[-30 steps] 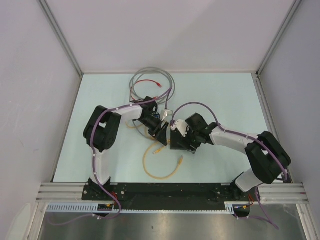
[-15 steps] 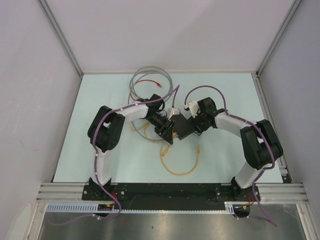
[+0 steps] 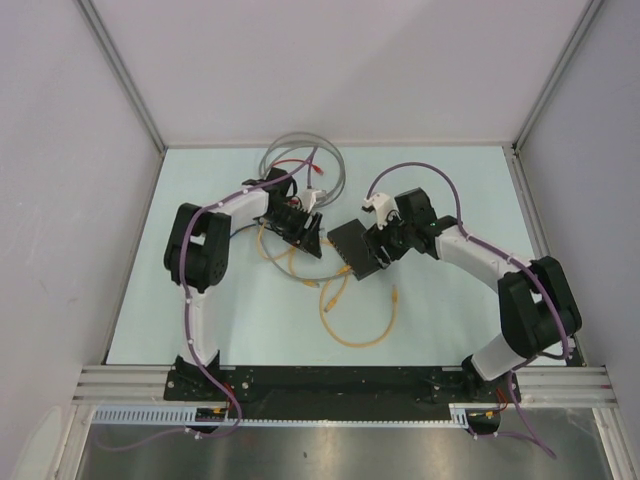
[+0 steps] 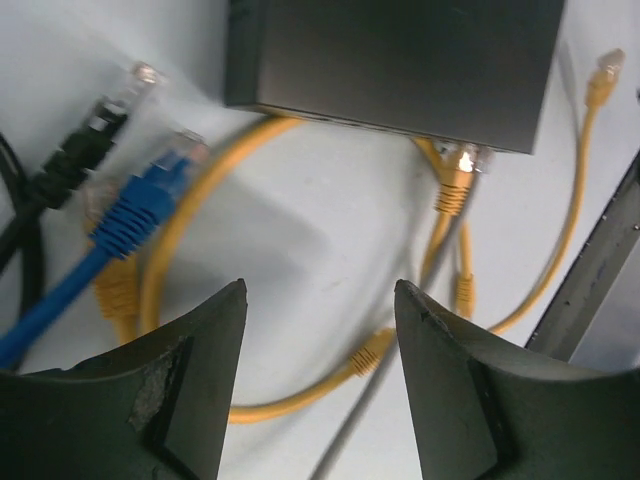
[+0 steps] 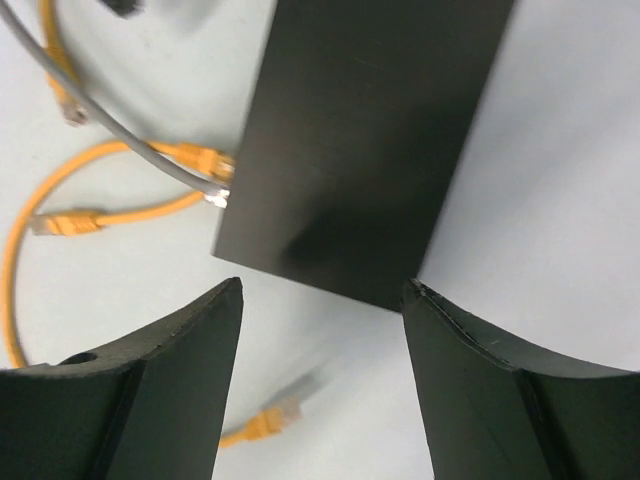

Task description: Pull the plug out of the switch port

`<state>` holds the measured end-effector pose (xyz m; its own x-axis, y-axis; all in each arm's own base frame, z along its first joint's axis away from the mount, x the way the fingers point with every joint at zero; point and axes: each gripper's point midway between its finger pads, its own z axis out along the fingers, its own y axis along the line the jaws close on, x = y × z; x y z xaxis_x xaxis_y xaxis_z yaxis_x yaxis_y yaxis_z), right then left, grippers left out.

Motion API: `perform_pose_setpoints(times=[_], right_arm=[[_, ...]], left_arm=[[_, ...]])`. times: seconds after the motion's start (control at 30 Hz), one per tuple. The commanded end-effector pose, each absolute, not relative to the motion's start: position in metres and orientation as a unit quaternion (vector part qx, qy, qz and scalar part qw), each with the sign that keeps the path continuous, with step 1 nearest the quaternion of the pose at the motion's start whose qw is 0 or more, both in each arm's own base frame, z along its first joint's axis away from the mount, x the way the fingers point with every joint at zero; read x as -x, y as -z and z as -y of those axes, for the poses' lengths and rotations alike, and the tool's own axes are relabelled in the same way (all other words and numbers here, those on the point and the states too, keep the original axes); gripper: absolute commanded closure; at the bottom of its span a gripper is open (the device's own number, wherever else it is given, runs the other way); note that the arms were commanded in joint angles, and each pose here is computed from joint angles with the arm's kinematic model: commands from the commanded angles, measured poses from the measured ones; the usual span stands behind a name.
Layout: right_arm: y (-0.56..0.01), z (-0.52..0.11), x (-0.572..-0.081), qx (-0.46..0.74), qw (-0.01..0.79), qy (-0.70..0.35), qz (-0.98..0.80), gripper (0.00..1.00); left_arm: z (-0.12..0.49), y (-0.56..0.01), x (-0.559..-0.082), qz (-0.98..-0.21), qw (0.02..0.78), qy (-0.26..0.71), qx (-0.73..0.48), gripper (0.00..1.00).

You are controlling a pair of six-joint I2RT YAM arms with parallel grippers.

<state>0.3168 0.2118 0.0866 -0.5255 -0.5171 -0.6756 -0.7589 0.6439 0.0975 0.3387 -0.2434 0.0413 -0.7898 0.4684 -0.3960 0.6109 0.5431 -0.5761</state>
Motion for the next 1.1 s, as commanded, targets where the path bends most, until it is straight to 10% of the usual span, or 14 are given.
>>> perform_pose_setpoints(times=[0.0, 0.43, 1.07], right_arm=[[-0.097, -0.248, -0.326, 0.366, 0.323, -0.255, -0.835, 0.31], [-0.054, -0.234, -0.343, 0.286, 0.265, -0.254, -0.885, 0.3], [-0.072, -0.216, -0.357, 0.253, 0.294, -0.233, -0.892, 0.3]], left_arm=[[0.244, -0.033, -0.345, -0.879, 0.084, 0.35, -0.313, 0.34], [0.113, -0.02, -0.394, -0.964, 0.138, 0.09, -0.208, 0.33], [0.276, -0.104, -0.343, -0.831, 0.152, 0.411, -0.342, 0.34]])
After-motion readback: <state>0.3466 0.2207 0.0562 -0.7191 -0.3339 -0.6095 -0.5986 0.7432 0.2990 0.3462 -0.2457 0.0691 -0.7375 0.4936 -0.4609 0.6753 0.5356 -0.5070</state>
